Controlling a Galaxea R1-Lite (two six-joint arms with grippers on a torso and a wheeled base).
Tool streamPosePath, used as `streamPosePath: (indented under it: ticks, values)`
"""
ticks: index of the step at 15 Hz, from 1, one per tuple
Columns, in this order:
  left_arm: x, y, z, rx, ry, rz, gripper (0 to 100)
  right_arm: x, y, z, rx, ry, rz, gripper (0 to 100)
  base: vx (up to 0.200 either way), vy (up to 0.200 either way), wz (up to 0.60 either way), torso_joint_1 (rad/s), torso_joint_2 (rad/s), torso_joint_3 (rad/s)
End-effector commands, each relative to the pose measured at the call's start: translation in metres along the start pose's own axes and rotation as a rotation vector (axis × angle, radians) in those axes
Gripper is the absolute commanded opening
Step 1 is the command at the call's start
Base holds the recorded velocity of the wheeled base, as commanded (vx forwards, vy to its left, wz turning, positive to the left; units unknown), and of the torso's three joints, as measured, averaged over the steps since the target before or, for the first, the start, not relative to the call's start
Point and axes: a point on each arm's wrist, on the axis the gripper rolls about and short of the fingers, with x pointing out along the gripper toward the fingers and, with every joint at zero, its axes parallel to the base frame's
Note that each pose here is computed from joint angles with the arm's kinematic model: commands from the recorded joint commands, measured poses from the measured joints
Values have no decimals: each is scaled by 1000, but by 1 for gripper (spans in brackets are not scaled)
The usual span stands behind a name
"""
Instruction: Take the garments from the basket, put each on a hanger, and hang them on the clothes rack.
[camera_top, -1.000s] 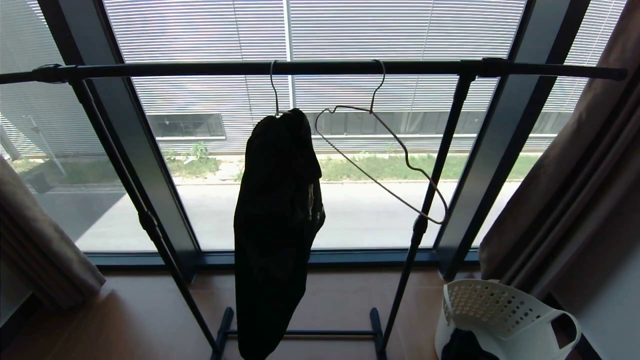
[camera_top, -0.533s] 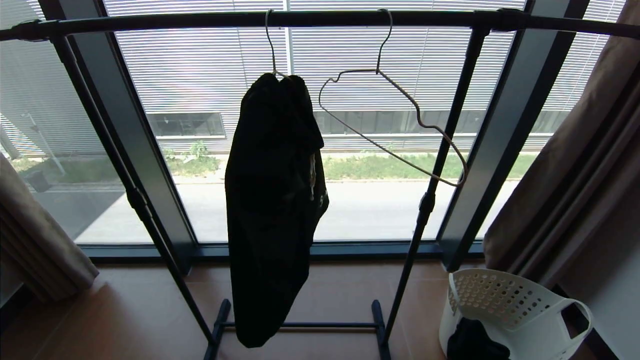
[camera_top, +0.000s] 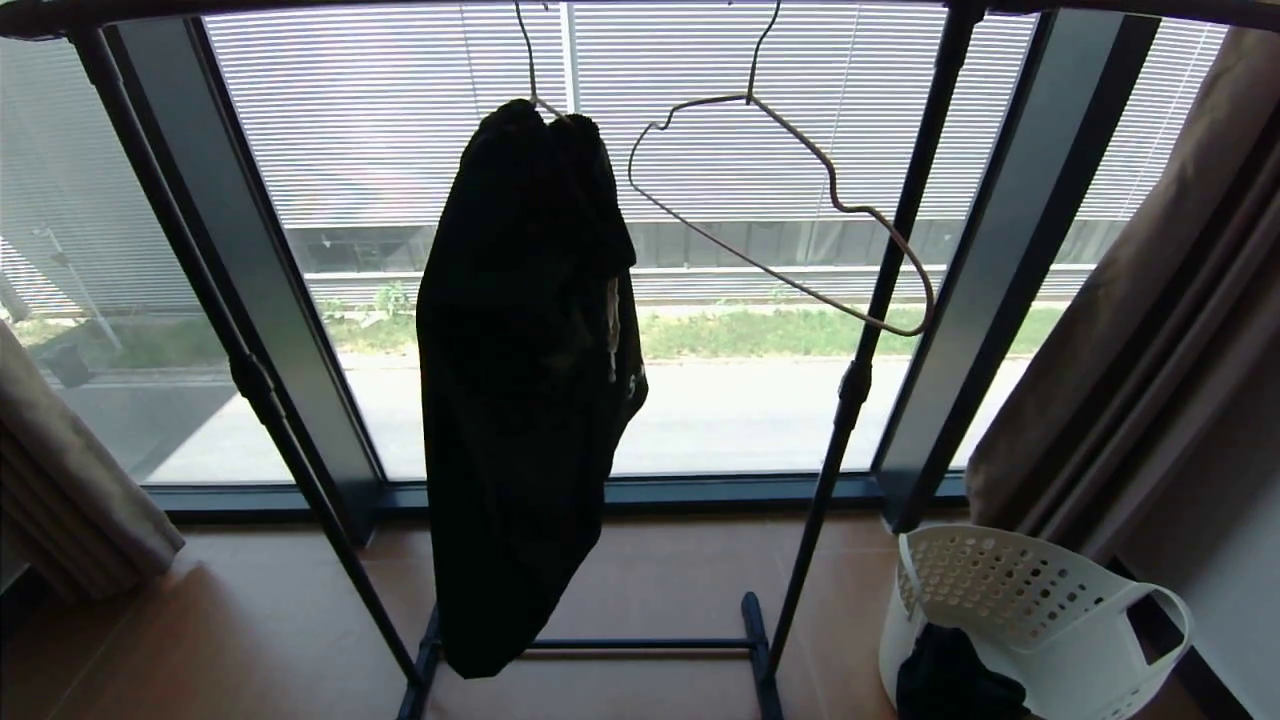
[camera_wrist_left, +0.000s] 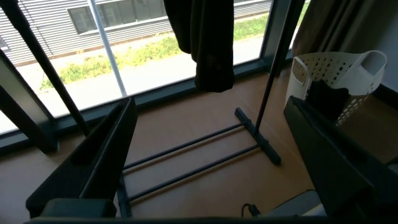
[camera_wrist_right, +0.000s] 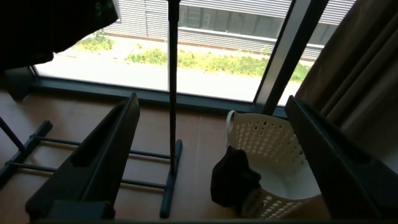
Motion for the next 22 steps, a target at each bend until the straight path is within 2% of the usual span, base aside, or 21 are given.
streamPosePath:
  ticks: [1, 4, 8, 10, 13, 14, 16, 17, 22]
  values:
    - [0, 0, 0, 0, 4, 12, 100, 0, 0, 0, 0, 1, 1, 100, 0, 0, -600, -2, 12, 7]
    - [2, -1, 0, 15, 29, 67, 100, 0, 0, 0, 0, 1, 1, 100, 0, 0, -600, 4, 7, 6]
    - [3, -1, 1, 14, 42, 77, 100, 0, 0, 0, 0, 3, 1, 100, 0, 0, -600, 1, 2, 1]
    - [3, -1, 1, 14, 46, 85, 100, 0, 0, 0, 0, 1, 1, 100, 0, 0, 0, 0, 0, 0]
    - [6, 0, 2, 6, 84, 111, 100, 0, 0, 0, 0, 3, 1, 100, 0, 0, 0, 0, 0, 0]
    - [8, 0, 3, -3, 126, 165, 100, 0, 0, 0, 0, 1, 1, 100, 0, 0, 0, 0, 0, 0]
    - [11, -2, 3, -20, 154, 268, 100, 0, 0, 0, 0, 1, 1, 100, 0, 0, 0, 0, 0, 0]
    - [9, -4, 2, -12, 119, 223, 100, 0, 0, 0, 0, 3, 1, 100, 0, 0, 0, 0, 0, 0]
    - [9, -4, 2, -16, 115, 214, 100, 0, 0, 0, 0, 1, 1, 100, 0, 0, 0, 0, 0, 0]
